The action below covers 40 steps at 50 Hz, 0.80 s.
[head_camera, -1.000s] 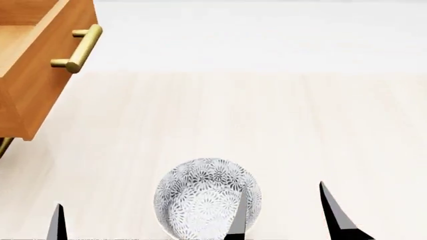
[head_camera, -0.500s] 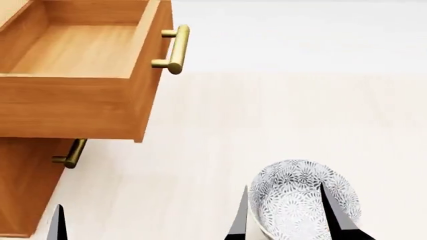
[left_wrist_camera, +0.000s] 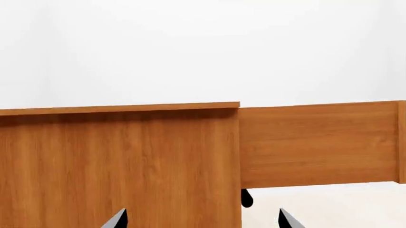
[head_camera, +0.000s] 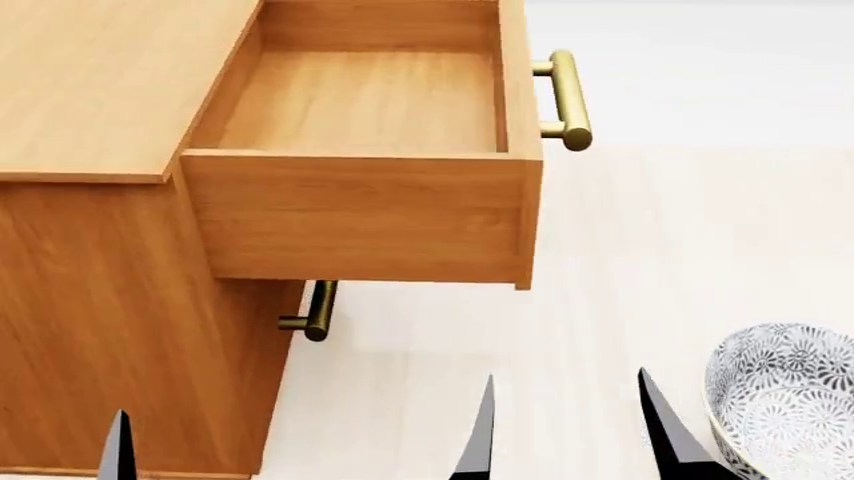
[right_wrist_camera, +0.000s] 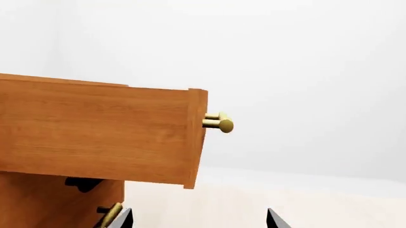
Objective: Put the ketchup in the top drawer of the cabinet.
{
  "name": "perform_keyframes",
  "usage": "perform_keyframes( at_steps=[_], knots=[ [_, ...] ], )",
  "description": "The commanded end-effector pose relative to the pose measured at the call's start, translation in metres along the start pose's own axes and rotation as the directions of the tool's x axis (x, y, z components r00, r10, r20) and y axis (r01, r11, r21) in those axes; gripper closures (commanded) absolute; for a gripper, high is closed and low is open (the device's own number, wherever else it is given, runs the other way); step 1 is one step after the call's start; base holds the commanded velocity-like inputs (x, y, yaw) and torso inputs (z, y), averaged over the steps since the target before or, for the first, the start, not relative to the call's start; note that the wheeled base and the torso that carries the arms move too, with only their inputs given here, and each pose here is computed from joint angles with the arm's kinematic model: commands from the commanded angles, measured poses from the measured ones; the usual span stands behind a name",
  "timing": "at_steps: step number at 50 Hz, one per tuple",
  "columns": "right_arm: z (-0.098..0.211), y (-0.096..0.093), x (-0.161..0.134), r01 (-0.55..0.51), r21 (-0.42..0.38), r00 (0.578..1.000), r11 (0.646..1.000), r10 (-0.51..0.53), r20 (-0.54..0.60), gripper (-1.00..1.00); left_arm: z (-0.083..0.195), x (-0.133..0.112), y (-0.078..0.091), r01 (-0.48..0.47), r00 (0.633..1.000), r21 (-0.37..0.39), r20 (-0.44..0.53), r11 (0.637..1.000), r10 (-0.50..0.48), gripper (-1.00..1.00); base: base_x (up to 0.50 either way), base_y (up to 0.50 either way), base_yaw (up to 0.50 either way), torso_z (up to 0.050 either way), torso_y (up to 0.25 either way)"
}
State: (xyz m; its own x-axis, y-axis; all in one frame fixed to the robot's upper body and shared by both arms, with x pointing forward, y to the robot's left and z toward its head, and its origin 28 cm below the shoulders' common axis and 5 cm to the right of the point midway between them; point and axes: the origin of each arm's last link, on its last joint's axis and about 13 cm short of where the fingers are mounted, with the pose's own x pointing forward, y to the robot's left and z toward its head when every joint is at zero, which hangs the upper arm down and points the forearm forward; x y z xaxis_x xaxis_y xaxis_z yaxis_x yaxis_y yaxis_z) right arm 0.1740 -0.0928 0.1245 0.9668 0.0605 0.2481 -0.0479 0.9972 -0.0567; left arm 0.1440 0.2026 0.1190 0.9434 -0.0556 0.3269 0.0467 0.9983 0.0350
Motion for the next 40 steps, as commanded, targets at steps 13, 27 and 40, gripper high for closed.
perform_keyframes(
  at_steps=[13,27,40],
  knots=[
    [-0.0001,-0.0010,0.0002,0.005,0.031,1.000,1.000,-0.005,0.001,-1.00,0.0000,-0.0003,-0.0003,0.001,1.000,0.001,0.001,1.000,-0.001,-1.00,0.00,0.00,0.00,0.000,0.000],
    [0.0004,-0.0010,0.0001,0.007,0.032,1.000,0.999,-0.007,0.007,-1.00,0.0007,-0.0003,-0.0005,0.001,1.000,0.001,0.001,1.000,-0.001,-1.00,0.00,-0.29,0.00,0.000,0.000],
    [-0.0008,-0.0009,0.0001,0.005,0.026,1.000,1.000,-0.005,0.007,-1.00,0.0004,-0.0001,-0.0004,0.002,1.000,0.001,0.000,1.000,-0.002,-1.00,-0.13,-0.03,0.00,0.000,0.000]
  ],
)
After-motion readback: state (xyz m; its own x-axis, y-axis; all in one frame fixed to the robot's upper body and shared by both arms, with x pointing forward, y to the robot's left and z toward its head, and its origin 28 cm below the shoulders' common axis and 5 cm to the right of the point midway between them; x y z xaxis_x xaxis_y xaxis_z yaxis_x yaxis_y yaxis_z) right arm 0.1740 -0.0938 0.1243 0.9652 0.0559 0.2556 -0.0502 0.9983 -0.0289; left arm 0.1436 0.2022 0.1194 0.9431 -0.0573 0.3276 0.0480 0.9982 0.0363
